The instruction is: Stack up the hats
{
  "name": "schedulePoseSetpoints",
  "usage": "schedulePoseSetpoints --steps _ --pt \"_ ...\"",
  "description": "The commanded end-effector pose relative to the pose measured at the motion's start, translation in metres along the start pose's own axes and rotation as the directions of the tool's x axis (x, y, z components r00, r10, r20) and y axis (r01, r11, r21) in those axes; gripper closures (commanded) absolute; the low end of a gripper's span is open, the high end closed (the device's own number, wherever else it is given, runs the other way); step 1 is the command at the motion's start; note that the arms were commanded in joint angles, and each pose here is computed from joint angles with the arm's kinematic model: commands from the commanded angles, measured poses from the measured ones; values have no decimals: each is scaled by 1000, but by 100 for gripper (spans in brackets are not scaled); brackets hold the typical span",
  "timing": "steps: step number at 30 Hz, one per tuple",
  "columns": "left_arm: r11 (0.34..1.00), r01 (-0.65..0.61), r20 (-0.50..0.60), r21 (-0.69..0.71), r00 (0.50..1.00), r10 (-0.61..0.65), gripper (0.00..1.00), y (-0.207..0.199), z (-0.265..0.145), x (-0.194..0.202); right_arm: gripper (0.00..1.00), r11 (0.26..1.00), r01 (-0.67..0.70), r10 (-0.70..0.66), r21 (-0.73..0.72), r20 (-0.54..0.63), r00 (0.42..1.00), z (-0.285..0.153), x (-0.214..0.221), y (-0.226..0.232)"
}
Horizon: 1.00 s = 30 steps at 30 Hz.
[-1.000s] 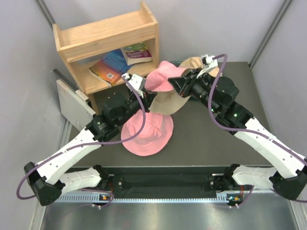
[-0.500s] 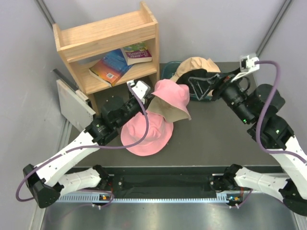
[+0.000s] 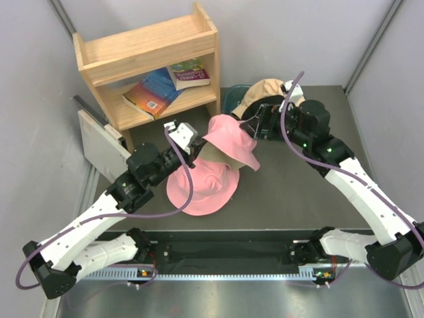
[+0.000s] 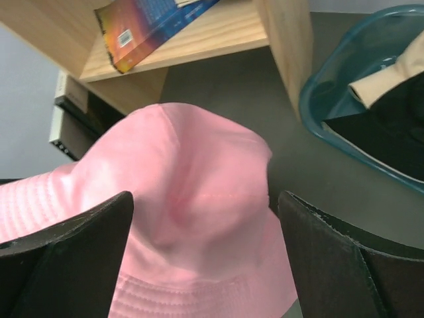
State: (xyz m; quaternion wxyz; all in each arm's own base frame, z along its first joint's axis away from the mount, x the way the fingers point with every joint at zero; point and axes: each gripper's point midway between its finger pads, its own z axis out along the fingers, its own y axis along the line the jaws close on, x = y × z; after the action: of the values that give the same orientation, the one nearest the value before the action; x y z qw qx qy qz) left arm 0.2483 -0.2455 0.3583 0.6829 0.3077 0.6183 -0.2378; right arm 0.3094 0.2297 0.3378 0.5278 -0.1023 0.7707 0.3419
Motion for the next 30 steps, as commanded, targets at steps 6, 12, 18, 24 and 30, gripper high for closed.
schedulePoseSetpoints --steps 6,12,18,24,30 --pt "1000 5 33 4 999 -5 100 -2 -10 -4 11 987 -105 108 -120 20 994 2 6 7" --pt "1000 4 27 4 1000 -4 100 -2 -14 1 15 977 -155 155 -146 -12 988 10 25 2" --pt "1000 1 9 9 1000 -1 100 -3 -12 9 45 973 -162 163 -167 -8 987 15 24 1" --pt "999 -18 -5 -37 1000 18 100 5 -11 13 95 974 -162 164 -158 1 986 21 22 -7" --pt "985 -52 4 -164 999 53 100 29 -3 9 100 977 -89 111 -195 108 988 9 -18 8"
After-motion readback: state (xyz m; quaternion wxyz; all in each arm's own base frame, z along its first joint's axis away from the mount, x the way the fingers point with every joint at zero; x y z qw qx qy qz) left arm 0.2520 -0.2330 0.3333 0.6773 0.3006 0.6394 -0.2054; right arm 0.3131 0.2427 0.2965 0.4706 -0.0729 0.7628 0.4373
